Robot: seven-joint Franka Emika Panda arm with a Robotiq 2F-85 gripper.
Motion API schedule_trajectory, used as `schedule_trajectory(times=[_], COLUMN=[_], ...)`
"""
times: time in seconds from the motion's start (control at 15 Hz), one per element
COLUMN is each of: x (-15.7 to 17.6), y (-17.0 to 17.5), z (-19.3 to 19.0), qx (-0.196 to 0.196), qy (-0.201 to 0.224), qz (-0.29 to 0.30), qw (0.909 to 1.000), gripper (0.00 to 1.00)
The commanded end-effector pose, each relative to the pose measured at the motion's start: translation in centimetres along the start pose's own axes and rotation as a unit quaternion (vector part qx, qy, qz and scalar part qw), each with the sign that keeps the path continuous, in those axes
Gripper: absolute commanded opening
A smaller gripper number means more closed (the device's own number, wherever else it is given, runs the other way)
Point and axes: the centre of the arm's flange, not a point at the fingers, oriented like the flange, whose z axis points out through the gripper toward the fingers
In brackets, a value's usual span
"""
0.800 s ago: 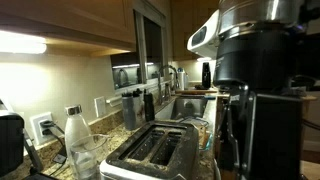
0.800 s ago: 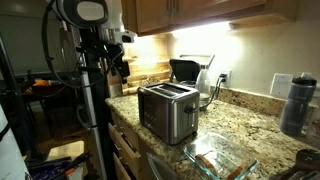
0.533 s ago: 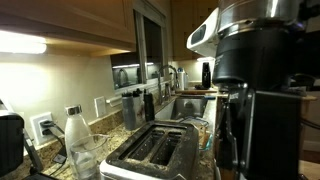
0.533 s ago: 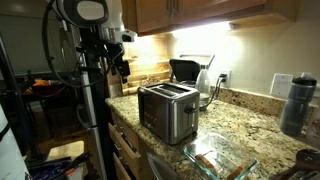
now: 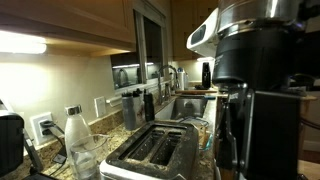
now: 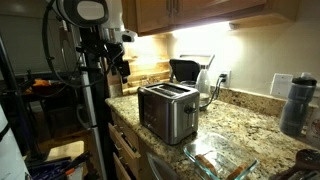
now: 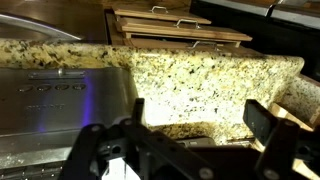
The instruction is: Put the slices of bread in the toaster
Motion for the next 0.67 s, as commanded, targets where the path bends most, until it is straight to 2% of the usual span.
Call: schedule_trajectory(times=[0.0, 0.6], x=[0.0, 0.2], y=[0.4, 3.9], z=[-0.5, -3.5], qx=[-0.002, -0.045], qy=[0.007, 0.033], qz=[0.006, 0.04], qw=[1.0, 0.9977], gripper=[1.0, 1.0])
